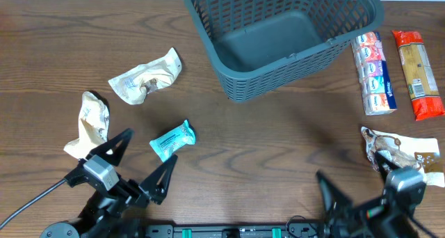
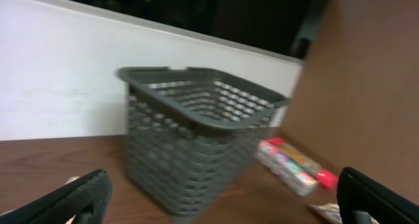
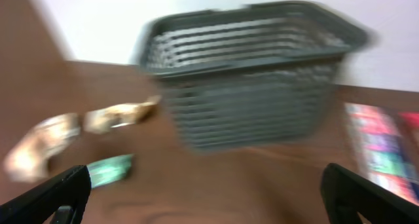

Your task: Pack container

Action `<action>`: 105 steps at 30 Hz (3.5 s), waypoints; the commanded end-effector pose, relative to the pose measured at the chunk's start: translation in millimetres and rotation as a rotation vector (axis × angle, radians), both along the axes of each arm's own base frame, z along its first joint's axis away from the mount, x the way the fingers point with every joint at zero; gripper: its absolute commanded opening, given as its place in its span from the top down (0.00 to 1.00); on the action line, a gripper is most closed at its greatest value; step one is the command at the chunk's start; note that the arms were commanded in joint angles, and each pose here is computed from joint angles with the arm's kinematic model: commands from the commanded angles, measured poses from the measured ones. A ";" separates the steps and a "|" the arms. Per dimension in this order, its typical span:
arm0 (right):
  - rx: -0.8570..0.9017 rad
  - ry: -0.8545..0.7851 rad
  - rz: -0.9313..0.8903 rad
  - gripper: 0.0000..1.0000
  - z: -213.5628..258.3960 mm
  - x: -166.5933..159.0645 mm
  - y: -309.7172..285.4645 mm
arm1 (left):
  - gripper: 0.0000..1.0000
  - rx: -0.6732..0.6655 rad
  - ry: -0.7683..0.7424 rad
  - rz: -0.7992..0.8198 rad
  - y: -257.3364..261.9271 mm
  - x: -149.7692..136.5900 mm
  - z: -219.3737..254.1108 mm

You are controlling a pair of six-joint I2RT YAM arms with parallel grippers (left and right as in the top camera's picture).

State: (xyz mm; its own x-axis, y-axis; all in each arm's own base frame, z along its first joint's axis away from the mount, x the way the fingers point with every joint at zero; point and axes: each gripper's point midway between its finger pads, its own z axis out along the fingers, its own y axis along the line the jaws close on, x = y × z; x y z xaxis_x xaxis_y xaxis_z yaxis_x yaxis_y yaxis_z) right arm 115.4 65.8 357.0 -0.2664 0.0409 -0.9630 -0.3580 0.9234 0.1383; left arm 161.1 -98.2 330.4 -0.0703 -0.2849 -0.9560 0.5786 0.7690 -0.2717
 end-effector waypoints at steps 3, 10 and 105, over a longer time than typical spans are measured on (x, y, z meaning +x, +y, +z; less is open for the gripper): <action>0.118 -0.057 0.228 0.01 39.0 -39.8 37.0 | 0.01 -0.048 0.072 -0.185 -23.4 -17.9 -3.9; 0.164 0.024 0.073 0.01 56.8 -24.4 17.0 | 0.01 -0.099 0.203 -0.426 -48.4 -42.1 -10.7; 0.051 0.393 0.040 0.01 17.4 358.0 -85.9 | 0.01 0.952 0.531 -0.125 -272.6 96.8 -64.5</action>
